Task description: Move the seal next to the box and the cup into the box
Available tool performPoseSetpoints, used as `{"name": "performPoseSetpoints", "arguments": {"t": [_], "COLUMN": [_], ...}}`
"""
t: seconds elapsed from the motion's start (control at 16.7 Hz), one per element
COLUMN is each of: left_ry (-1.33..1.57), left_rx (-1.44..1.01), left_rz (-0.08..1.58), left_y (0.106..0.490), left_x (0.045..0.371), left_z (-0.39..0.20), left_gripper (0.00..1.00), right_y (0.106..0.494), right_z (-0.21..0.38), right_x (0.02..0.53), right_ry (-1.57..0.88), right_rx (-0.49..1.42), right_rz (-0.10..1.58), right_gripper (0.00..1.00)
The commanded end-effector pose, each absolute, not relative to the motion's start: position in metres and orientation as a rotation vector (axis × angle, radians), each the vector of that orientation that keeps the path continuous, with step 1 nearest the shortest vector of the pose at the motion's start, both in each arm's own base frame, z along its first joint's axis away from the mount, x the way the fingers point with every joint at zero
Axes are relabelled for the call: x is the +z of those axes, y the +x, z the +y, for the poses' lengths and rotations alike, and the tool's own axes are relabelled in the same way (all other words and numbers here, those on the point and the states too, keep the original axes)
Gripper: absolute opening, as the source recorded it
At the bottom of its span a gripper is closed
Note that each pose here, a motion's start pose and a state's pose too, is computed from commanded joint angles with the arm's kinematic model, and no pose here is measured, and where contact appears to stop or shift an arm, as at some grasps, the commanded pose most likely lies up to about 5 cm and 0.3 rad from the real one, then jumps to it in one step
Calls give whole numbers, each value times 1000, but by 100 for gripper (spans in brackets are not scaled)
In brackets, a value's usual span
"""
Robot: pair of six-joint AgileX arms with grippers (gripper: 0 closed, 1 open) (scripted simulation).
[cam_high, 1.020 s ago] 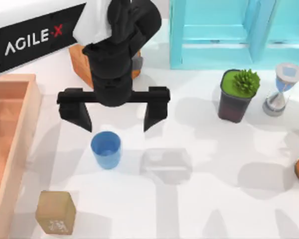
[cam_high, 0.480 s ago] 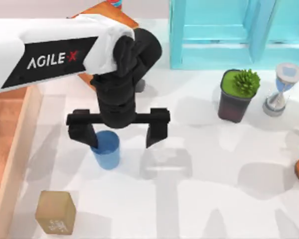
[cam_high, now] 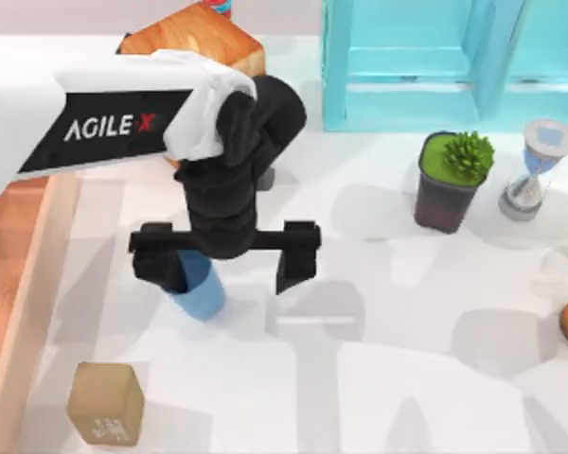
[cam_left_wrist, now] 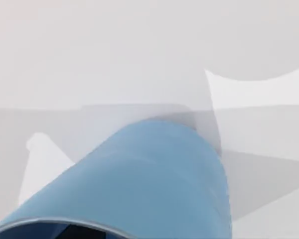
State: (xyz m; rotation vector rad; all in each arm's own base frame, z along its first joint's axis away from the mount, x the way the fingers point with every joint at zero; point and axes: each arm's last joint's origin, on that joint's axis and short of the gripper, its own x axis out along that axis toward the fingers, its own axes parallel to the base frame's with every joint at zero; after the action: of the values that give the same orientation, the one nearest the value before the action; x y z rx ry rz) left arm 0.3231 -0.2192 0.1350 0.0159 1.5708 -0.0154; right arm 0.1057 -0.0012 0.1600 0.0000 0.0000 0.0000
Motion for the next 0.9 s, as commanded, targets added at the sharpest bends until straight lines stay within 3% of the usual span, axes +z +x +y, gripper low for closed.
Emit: {"name": "performPoseSetpoints", "arguments": {"t": [0.72, 0.9], "left_ry": [16, 16], "left_rx": [-15, -15], "left_rz": [1571, 1571], "left_y": [323, 323], "left_x": [135, 135], "left_z": [-219, -219], "left_gripper": [2, 0], "right_y": [106, 106], "right_z": [-1, -1], "right_x": [160, 160], "right_ry": [0, 0], "right_rx": [0, 0], "right_rz": [0, 0], "right_gripper": [100, 100]}}
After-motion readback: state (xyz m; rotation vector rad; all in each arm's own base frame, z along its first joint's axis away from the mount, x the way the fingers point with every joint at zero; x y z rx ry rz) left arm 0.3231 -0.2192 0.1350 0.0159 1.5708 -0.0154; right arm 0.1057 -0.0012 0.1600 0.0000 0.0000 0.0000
